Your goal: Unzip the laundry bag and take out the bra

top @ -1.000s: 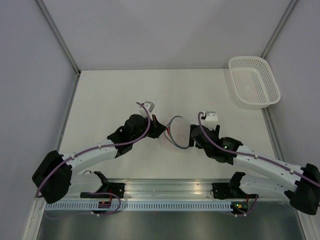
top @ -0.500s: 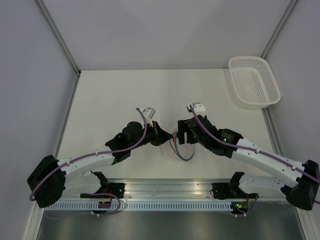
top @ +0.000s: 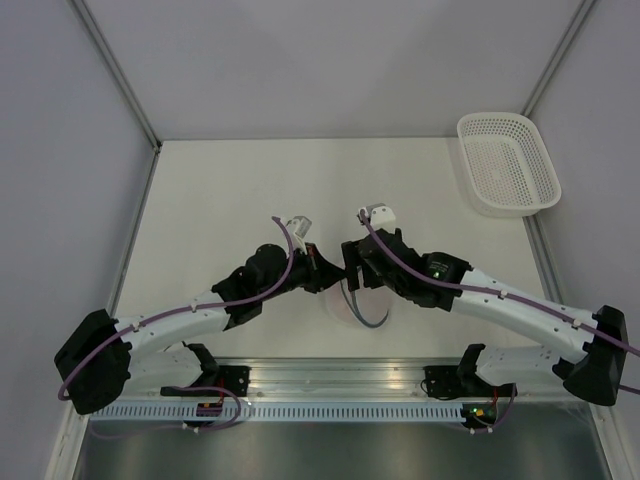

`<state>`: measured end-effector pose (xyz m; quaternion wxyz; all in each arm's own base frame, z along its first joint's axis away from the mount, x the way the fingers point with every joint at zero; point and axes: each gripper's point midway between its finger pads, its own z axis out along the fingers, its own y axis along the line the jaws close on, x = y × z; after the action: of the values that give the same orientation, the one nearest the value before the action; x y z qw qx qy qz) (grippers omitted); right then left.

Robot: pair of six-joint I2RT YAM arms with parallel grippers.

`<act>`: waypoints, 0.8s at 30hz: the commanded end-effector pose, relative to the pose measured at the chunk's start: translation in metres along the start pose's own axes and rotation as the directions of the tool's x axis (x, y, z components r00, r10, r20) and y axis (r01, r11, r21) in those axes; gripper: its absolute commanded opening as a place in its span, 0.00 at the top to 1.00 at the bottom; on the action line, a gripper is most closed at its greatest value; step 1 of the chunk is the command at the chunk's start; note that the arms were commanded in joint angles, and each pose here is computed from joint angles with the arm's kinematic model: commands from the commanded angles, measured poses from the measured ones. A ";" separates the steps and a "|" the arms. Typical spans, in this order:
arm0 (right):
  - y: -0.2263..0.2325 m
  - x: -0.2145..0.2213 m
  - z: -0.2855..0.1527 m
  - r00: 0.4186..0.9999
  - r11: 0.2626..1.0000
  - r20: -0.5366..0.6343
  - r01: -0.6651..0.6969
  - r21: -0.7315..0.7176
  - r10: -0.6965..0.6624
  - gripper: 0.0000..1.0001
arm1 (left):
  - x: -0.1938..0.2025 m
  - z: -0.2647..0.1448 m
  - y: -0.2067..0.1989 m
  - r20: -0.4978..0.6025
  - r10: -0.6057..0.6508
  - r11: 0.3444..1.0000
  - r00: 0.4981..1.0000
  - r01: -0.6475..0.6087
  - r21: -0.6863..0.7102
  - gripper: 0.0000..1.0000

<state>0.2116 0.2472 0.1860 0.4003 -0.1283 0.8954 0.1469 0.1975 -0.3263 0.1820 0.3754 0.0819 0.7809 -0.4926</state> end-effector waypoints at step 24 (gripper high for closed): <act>-0.004 0.028 -0.022 0.988 0.985 0.064 -0.131 -0.115 0.139 0.17 | -0.004 -0.075 0.049 0.211 -0.064 0.975 0.975 0.106 -0.194 0.98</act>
<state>0.1850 0.1765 0.1661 0.4129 -0.0465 0.9052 0.0893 0.1893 -0.2424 0.1690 0.4455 -0.0164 0.7893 -0.4222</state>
